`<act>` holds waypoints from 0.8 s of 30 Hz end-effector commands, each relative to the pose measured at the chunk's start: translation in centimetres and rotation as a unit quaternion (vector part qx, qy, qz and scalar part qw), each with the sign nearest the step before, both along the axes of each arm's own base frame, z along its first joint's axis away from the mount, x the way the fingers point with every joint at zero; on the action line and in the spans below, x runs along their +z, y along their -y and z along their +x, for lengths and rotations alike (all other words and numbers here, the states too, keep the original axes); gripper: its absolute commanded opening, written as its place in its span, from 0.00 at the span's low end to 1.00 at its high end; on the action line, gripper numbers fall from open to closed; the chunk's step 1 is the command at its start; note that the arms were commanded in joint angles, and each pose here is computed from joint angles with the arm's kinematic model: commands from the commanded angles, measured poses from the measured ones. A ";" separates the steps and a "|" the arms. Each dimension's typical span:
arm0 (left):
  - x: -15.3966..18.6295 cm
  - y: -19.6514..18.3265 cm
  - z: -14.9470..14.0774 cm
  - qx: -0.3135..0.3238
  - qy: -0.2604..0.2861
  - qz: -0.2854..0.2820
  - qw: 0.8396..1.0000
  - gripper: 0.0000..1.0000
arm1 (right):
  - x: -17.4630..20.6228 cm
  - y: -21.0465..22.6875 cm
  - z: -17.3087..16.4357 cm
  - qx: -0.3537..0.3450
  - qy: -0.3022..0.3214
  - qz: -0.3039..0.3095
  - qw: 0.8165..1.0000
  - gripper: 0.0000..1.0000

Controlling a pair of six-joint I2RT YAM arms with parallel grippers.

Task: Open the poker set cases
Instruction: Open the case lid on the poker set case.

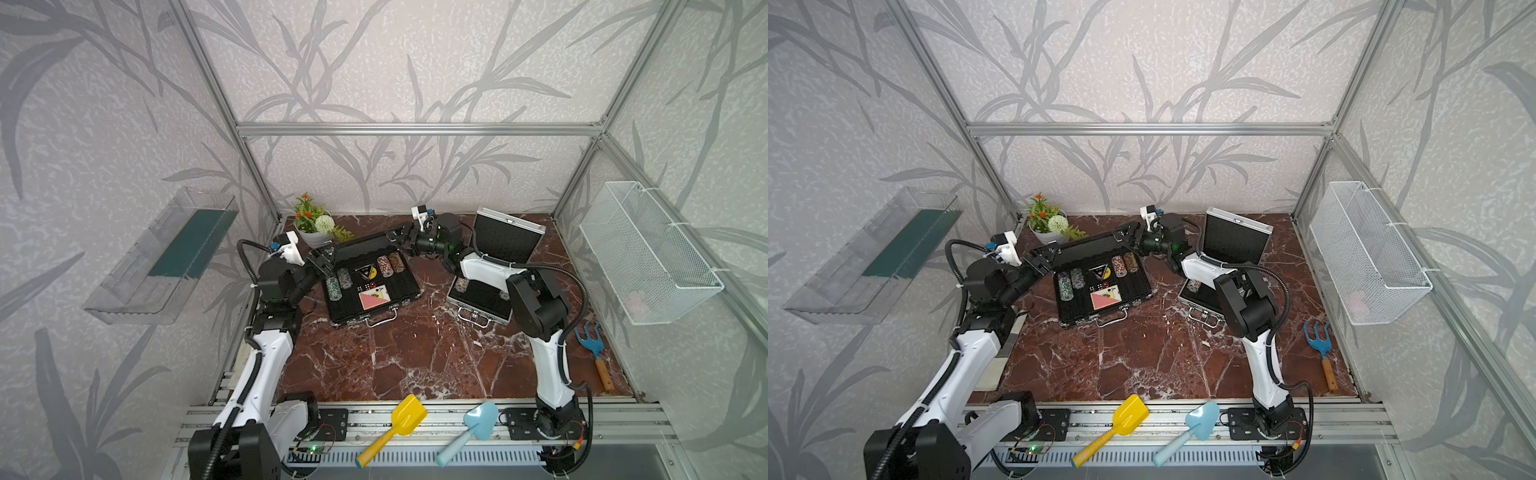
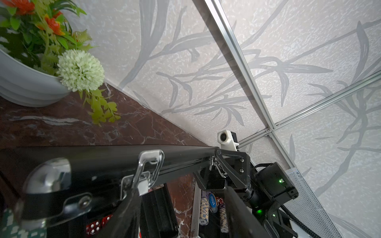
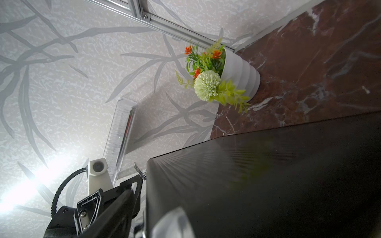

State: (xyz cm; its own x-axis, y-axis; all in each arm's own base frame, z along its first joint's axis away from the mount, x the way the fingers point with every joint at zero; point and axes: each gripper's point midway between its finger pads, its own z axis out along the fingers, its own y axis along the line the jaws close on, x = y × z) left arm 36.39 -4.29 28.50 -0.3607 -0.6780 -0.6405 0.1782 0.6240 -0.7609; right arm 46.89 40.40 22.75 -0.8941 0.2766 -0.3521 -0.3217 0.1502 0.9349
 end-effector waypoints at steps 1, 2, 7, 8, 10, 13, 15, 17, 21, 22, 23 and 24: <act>1.5 -0.3 1.0 -0.008 0.021 0.012 1.000 0.61 | 2.6 0.3 1.8 -0.010 0.037 0.036 0.999 0.85; 1.5 -0.4 1.3 -0.008 0.021 0.012 1.000 0.62 | 2.7 0.3 2.2 -0.011 0.038 0.041 0.998 0.86; 2.1 -0.9 2.7 -0.007 0.026 0.016 1.000 0.65 | 3.0 -0.1 3.8 -0.013 0.046 0.074 0.996 0.90; 2.2 -0.9 2.8 -0.007 0.027 0.017 0.999 0.65 | 3.0 -0.1 3.9 -0.013 0.047 0.076 0.996 0.91; 2.3 -0.9 3.0 -0.008 0.027 0.020 0.999 0.65 | 2.9 -0.1 4.1 -0.015 0.048 0.076 0.996 0.91; 1.9 -1.1 3.2 -0.005 0.023 0.024 0.999 0.65 | 2.8 -0.2 4.2 -0.014 0.053 0.068 0.996 0.91; 1.8 -1.2 3.2 -0.004 0.023 0.026 0.999 0.65 | 2.6 0.0 4.4 -0.016 0.052 0.064 0.996 0.91; 1.8 -1.4 3.4 -0.003 0.023 0.027 0.999 0.65 | 2.4 0.0 4.5 -0.018 0.051 0.060 0.997 0.91; 2.1 -1.5 3.6 -0.005 0.023 0.027 0.999 0.66 | 2.4 -0.1 4.7 -0.015 0.052 0.057 0.997 0.91; 2.2 -1.5 3.6 -0.005 0.025 0.028 0.999 0.66 | 2.5 -0.1 4.6 -0.015 0.053 0.057 0.997 0.91; 2.3 -1.4 3.6 -0.005 0.025 0.029 0.999 0.66 | 2.8 0.0 4.6 -0.014 0.055 0.058 0.997 0.91; 2.4 -1.4 3.5 -0.007 0.026 0.030 0.999 0.66 | 2.8 0.0 4.4 -0.012 0.057 0.057 0.997 0.91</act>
